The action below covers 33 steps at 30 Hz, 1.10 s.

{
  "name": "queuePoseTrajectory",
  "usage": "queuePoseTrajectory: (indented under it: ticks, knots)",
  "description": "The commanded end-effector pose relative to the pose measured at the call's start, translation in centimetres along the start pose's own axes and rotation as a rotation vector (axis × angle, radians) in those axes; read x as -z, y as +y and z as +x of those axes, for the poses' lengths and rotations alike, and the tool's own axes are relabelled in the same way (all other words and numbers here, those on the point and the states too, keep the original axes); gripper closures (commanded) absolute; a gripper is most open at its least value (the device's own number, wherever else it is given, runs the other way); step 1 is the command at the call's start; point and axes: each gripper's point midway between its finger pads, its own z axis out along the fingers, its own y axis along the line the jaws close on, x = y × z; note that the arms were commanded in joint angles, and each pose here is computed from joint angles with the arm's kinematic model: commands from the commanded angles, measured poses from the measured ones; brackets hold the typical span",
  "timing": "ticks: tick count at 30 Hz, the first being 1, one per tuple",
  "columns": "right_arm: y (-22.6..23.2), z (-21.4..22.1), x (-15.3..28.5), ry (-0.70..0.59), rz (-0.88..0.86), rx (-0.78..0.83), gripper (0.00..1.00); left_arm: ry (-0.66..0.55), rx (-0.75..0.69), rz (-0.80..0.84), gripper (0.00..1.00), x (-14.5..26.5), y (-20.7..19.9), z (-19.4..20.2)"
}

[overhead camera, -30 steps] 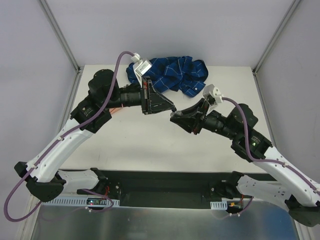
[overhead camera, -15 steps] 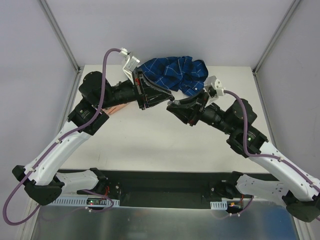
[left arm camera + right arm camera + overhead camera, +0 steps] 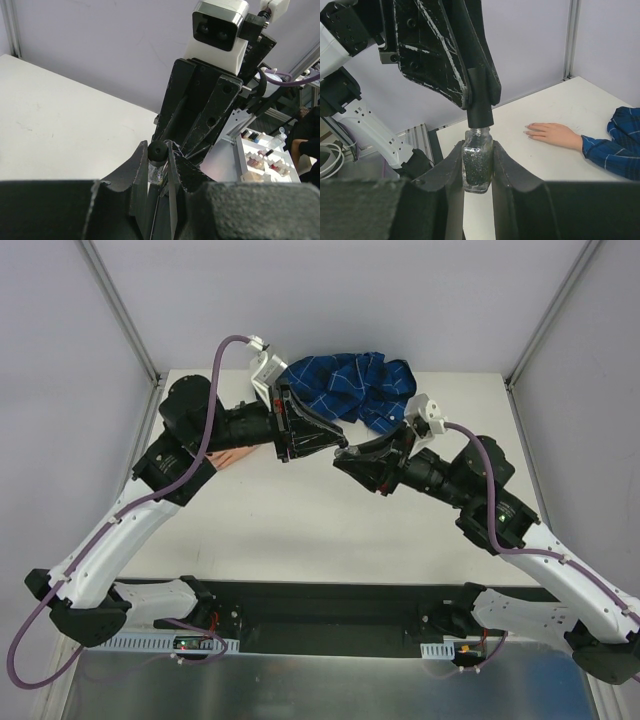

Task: Paint the nails

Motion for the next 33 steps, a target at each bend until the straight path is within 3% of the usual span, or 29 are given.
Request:
queuePoseTrajectory:
  ticks: [1,6,9,14,20,22,25,27,33]
  knots:
    - [2.5,-8.5,0.4,-0.250,-0.076,0.116,1.00,0.241,0.168,0.080,0.94,0.2,-1.3,5.8]
    - [2.3,-7.0,0.4,-0.205,-0.078,0.112,1.00,0.191,0.166,0.033,0.84,0.7,-1.1,3.5]
    - [2.1,-6.8,0.5,-0.201,-0.069,0.115,1.00,0.173,0.160,0.027,0.71,1.0,-1.4,2.6]
    - [1.7,-6.5,0.9,-0.190,-0.043,0.122,1.00,0.126,0.144,-0.019,0.35,2.3,-1.2,1.3]
    - [1.0,-5.2,0.9,-0.150,-0.013,0.115,1.00,0.038,0.075,-0.057,0.19,4.6,-2.8,-0.9]
    - [0.5,-5.0,0.8,-0.143,0.014,0.120,1.00,0.011,0.094,-0.094,0.01,4.6,-2.5,-1.5]
    - [-0.9,-5.3,0.6,-0.142,0.112,0.140,1.00,-0.100,0.196,-0.273,0.01,4.8,0.2,-3.3]
    - [-1.7,-5.7,0.2,-0.146,0.179,0.169,1.00,-0.177,0.251,-0.383,0.07,5.1,2.1,-4.5]
    - [-2.5,-6.2,-0.9,-0.141,0.303,0.252,1.00,-0.276,0.256,-0.513,0.13,5.4,4.1,-6.3]
